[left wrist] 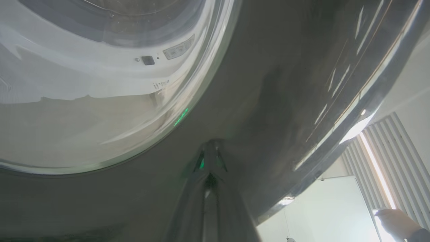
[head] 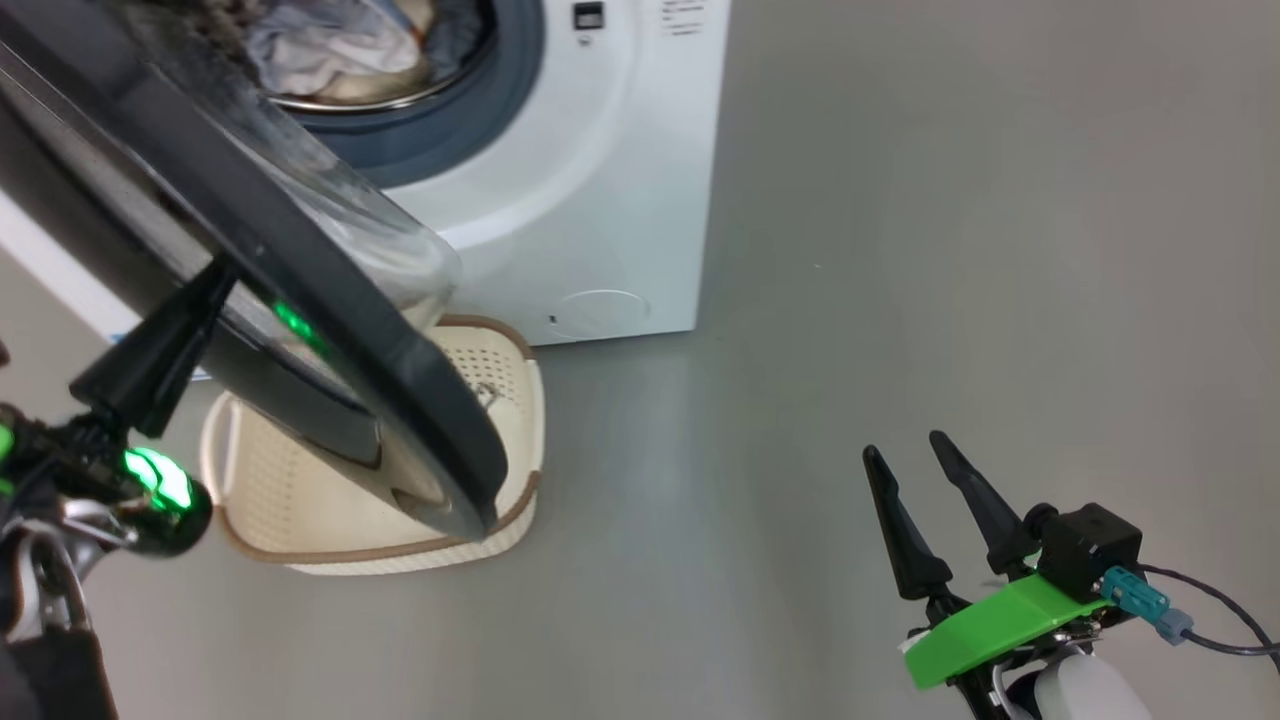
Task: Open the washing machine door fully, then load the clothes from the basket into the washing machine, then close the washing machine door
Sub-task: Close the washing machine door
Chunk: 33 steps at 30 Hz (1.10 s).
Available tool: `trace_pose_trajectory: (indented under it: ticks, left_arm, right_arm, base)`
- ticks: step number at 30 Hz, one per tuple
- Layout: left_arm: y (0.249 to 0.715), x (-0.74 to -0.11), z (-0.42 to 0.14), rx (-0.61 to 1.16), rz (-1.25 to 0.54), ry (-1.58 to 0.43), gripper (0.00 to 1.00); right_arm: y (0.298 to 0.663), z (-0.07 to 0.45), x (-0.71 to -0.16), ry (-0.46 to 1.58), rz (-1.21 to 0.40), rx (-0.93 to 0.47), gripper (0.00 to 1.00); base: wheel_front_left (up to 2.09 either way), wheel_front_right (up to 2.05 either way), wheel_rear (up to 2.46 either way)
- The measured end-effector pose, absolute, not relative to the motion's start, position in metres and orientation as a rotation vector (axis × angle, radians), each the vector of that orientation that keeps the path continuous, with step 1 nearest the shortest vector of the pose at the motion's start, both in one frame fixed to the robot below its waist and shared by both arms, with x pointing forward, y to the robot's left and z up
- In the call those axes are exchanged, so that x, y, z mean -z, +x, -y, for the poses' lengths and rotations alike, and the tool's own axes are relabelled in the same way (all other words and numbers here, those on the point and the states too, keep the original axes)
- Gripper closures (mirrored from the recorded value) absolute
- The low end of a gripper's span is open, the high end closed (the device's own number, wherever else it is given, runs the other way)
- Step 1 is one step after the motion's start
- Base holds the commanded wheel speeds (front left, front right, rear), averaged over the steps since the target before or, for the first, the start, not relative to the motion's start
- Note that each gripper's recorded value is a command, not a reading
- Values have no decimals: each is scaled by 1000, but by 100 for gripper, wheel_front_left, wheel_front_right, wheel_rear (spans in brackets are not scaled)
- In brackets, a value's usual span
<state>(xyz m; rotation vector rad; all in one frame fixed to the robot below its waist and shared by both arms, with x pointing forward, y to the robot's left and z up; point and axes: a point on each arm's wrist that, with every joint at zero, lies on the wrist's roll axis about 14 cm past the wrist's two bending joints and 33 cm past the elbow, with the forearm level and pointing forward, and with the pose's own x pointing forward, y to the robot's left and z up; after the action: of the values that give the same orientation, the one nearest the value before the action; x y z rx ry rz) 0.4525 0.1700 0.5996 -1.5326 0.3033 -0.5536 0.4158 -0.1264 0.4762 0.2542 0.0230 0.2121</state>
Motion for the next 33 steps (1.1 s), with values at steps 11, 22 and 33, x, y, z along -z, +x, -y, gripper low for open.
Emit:
trace_pose_trajectory:
  ticks: [11, 22, 33]
  left_arm:
    - [516, -594, -143, 555, -307, -1532, 100]
    - [548, -569, -140, 504, -298, -1560, 100]
    - [547, -568, -146, 494, -277, -1560, 100]
  right_arm:
    - [410, 170, -465, 260, -40, -73, 0]
    - [409, 191, -457, 249, -57, -8, 0]
    - [413, 184, -460, 257, -48, -25, 0]
  base:
    - [0, 0, 0]
    - [0, 0, 0]
    - [0, 0, 0]
